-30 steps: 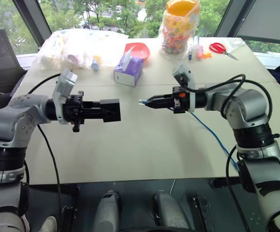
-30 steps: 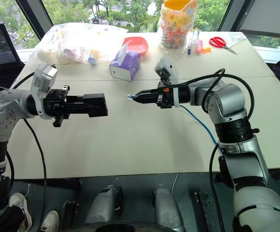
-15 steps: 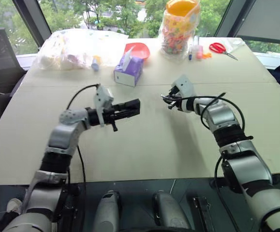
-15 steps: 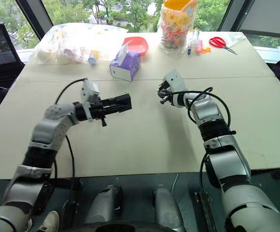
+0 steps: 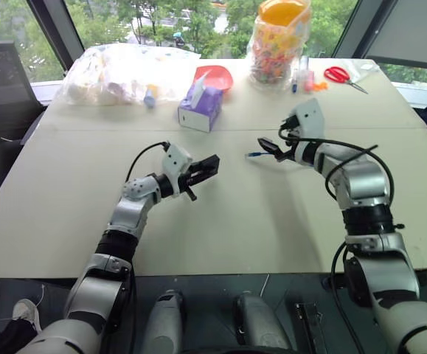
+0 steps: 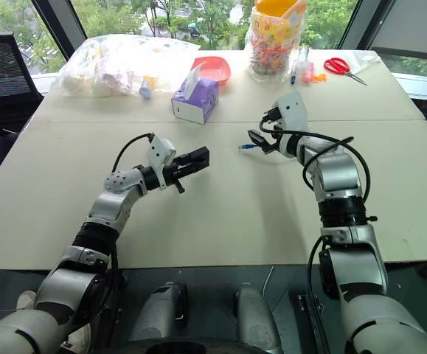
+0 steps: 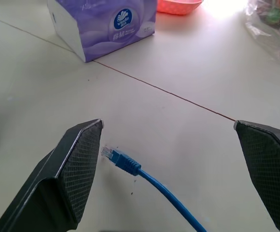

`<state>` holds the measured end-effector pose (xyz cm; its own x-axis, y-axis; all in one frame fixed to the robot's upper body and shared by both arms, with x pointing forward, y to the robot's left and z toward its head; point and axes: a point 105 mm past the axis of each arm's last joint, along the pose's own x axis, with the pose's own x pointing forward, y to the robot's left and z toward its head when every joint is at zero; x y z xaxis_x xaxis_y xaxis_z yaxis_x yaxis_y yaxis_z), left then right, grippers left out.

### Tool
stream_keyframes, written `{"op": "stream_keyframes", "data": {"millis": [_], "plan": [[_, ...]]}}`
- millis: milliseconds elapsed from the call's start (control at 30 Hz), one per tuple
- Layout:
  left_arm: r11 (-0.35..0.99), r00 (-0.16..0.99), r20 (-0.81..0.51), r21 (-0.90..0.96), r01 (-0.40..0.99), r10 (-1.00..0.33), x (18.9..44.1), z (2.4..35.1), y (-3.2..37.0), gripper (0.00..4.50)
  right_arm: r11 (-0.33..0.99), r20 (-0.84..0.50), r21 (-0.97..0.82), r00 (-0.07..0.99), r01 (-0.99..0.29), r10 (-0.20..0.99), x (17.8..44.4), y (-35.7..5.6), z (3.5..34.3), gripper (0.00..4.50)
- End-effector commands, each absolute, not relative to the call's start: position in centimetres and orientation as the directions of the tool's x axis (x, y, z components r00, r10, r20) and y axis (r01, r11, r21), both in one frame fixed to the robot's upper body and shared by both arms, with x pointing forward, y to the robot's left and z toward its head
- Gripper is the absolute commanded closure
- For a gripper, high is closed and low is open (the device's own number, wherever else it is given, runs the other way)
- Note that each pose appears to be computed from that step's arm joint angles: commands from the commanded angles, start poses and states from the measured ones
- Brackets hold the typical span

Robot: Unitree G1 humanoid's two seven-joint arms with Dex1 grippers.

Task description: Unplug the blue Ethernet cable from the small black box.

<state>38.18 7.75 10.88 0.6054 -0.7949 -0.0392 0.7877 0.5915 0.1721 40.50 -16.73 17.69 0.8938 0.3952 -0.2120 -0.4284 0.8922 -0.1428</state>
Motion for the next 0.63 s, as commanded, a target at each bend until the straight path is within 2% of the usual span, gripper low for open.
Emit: {"op": "stream_keyframes", "data": {"millis": [33, 67, 200, 267, 300, 467, 633], "plan": [[0.608, 0.627, -0.037, 0.208, 0.767, -0.778, 38.3, 10.3, 8.5, 2.97, 0.892, -0.155, -0.142, 0.899, -0.430, 0.409, 38.2, -16.7, 19.7, 0.00], [0.608, 0.628, -0.045, 0.208, 0.766, -0.777, 38.3, 10.0, 8.7, 2.70, 0.888, -0.160, -0.135, 0.894, -0.439, 0.418, 37.7, -16.5, 19.7, 0.00], [0.607, 0.631, -0.070, 0.211, 0.766, -0.773, 38.0, 9.2, 9.8, 0.94, 0.857, -0.183, -0.123, 0.860, -0.501, 0.477, 35.9, -15.4, 19.7, 0.00], [0.620, 0.643, -0.075, 0.200, 0.759, -0.762, 37.9, 9.2, 10.7, 0.22, 0.830, -0.196, -0.126, 0.833, -0.544, 0.517, 35.0, -14.9, 19.7, 0.00], [0.626, 0.646, -0.073, 0.188, 0.757, -0.760, 37.8, 9.3, 11.2, 0.03, 0.811, -0.205, -0.130, 0.816, -0.570, 0.541, 34.5, -14.6, 19.8, 0.00], [0.575, 0.588, -0.092, 0.135, 0.807, -0.804, 35.5, 11.1, 13.4, 0.03, 0.710, -0.252, -0.145, 0.719, -0.690, 0.647, 31.6, -14.3, 20.0, 0.00], [0.576, 0.582, -0.081, 0.086, 0.813, -0.809, 34.0, 13.5, 14.9, 0.03, 0.650, -0.295, -0.117, 0.652, -0.751, 0.699, 30.0, -14.6, 19.8, 0.00]]}}
